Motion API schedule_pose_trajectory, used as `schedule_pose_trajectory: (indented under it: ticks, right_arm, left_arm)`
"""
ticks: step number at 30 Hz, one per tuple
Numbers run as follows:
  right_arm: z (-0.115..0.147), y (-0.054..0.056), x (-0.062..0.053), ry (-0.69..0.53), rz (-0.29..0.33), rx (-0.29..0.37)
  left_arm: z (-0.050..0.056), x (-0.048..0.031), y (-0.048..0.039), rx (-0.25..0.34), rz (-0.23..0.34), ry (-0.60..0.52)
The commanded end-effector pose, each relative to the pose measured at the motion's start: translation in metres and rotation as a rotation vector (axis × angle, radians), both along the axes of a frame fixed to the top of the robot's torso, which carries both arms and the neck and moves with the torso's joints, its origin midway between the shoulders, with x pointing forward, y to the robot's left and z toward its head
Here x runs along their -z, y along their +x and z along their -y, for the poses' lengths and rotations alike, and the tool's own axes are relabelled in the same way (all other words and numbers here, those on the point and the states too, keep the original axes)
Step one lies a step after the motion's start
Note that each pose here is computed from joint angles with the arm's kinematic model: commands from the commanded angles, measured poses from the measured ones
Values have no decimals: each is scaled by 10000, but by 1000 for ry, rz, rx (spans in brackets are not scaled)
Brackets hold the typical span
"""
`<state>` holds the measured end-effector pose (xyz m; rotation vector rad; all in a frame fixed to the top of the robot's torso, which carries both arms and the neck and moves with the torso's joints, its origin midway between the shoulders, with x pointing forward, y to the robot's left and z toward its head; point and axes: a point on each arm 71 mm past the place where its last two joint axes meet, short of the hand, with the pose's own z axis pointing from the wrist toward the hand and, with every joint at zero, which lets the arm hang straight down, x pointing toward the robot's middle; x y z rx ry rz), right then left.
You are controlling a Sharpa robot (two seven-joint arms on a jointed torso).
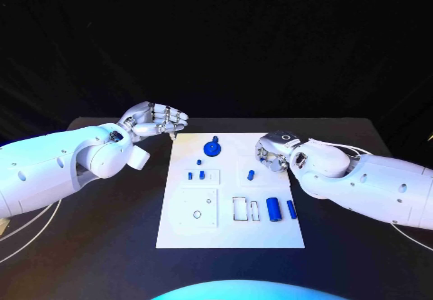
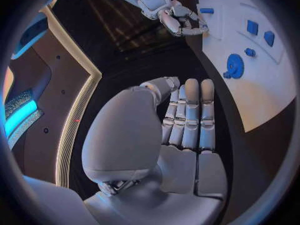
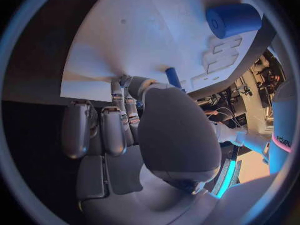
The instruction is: Assemble the parts on the task board
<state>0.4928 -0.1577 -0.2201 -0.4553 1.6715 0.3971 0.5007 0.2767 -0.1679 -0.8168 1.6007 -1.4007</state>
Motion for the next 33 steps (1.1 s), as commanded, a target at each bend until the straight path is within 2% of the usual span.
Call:
schedule_pose_trajectory:
  ticks: [1,9,19,27,33]
  right_arm:
    - [-3,-28,-9,16,46,1]
    - [49,-55,-113,79,95,4]
    - [136,-152,-284,165,105,11]
    - [38,-343,-392,250,102,-36]
    - [-261,-575,-414,307,78,-127]
  left_arm:
    - [18,-14,-8,17,5,-7]
    - [2,-13,-5,12,5,-5]
    - [-25,-8,4,5,1,-5]
    - [-23,-5,6,6,-1,-5]
    - [-5,-2,10,9,-4,-10]
